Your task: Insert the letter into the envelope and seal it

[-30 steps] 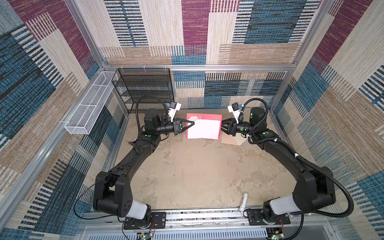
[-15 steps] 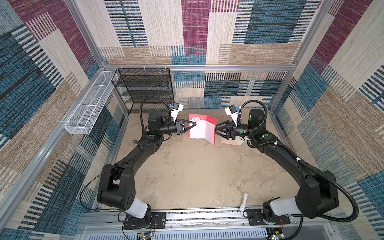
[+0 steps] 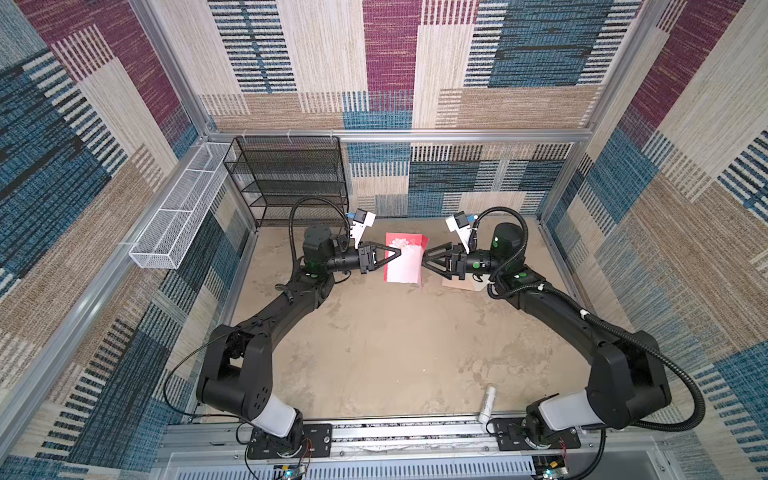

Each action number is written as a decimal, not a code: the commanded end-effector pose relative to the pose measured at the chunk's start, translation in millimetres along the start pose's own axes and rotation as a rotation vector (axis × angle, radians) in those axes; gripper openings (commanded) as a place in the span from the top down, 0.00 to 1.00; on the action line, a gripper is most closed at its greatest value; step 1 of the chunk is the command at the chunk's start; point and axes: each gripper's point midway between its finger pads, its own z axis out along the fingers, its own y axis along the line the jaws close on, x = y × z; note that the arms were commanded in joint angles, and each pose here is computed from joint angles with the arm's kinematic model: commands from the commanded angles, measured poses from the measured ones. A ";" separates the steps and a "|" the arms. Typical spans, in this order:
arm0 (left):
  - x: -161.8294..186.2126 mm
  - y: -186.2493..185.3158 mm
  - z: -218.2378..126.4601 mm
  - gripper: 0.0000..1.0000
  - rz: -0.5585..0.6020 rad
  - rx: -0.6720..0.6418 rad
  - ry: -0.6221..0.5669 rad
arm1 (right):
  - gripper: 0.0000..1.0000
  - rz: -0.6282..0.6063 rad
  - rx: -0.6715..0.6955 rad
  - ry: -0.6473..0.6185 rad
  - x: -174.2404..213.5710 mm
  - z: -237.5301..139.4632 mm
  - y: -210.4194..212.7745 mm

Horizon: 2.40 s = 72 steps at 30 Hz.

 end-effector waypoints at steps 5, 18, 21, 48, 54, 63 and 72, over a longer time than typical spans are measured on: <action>-3.2 -13.5 3.8 1.00 0.020 0.051 -0.001 | 0.36 -0.021 -0.050 -0.016 -6.0 4.3 9.9; -1.2 -18.6 4.5 1.00 0.024 0.064 0.013 | 0.57 -0.001 -0.115 -0.010 1.5 7.8 20.7; -0.1 -19.3 4.2 1.00 0.032 0.064 0.019 | 0.65 0.002 -0.119 -0.006 2.1 8.1 20.5; 3.3 -20.2 -4.8 0.55 0.101 -0.006 0.046 | 1.00 -0.035 -0.072 0.033 4.3 6.9 18.8; 8.2 -3.2 -40.2 0.29 0.217 -0.235 0.065 | 1.00 -0.138 0.077 0.083 3.4 1.4 6.8; 9.2 -12.2 -69.7 0.28 0.307 -0.374 0.058 | 1.00 -0.203 0.265 0.179 18.4 -8.8 -23.2; 4.7 -36.2 -90.4 0.28 0.499 -0.494 0.004 | 1.00 -0.182 0.469 0.219 32.7 -25.3 -55.7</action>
